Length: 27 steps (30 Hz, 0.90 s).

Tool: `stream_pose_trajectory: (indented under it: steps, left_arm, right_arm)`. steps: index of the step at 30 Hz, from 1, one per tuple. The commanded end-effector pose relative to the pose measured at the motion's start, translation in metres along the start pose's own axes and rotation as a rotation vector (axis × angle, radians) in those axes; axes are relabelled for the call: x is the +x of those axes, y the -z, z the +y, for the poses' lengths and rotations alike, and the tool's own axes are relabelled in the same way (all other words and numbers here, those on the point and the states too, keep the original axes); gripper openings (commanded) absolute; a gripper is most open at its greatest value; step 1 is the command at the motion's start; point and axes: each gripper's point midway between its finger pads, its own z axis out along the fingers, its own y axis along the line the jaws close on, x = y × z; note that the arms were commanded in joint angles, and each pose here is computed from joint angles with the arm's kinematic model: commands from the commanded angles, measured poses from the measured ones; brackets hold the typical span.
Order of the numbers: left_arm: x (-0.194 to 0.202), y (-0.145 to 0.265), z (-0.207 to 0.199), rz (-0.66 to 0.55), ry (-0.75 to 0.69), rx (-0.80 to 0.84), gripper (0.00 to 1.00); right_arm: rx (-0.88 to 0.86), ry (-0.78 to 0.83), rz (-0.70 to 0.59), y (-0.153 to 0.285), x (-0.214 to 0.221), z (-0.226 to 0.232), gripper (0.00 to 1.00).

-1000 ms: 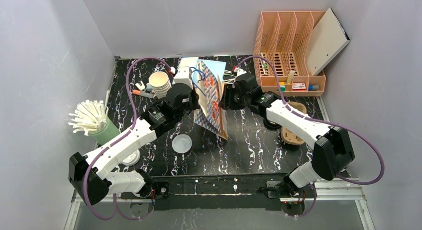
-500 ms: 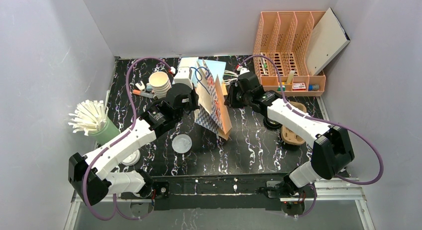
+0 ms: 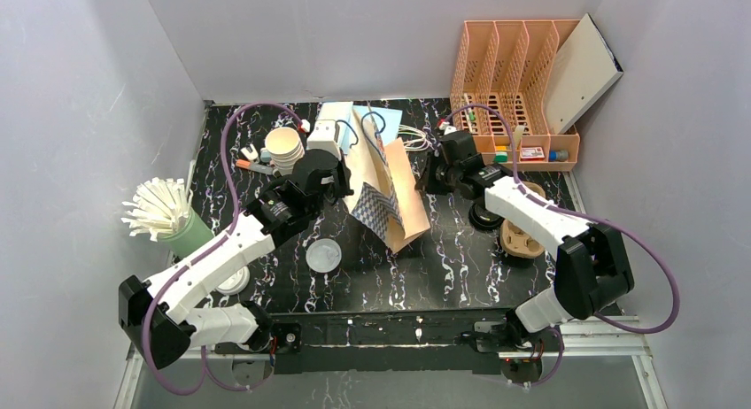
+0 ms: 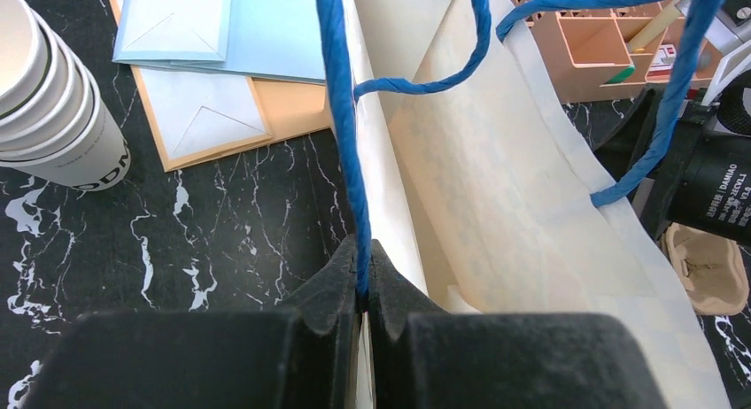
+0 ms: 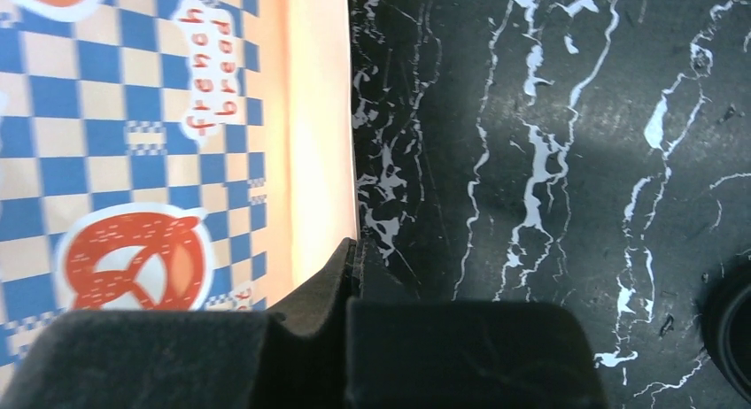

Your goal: Pack the takeout coffee

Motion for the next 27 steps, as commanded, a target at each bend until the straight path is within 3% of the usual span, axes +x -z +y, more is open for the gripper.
stream_pose_trajectory:
  steps: [1,13,23,27]
  left_arm:
    - [-0.018,0.014,0.012,-0.053,-0.005,-0.04,0.0]
    - [-0.042,0.036,0.025,-0.093,-0.032,-0.091,0.0]
    - [-0.042,0.037,0.013,-0.073,-0.052,-0.022,0.0]
    - [-0.044,0.037,0.008,-0.063,-0.058,-0.002,0.0]
  right_arm:
    - [-0.044,-0.062,-0.022,0.006,-0.006,-0.012,0.01]
    - [0.03,-0.242,0.023,-0.013,0.035,-0.073,0.01]
    - [-0.021,-0.217,0.043,-0.013,0.041,-0.071,0.01]
    - [-0.074,-0.155,-0.003,0.007,0.021,-0.054,0.18]
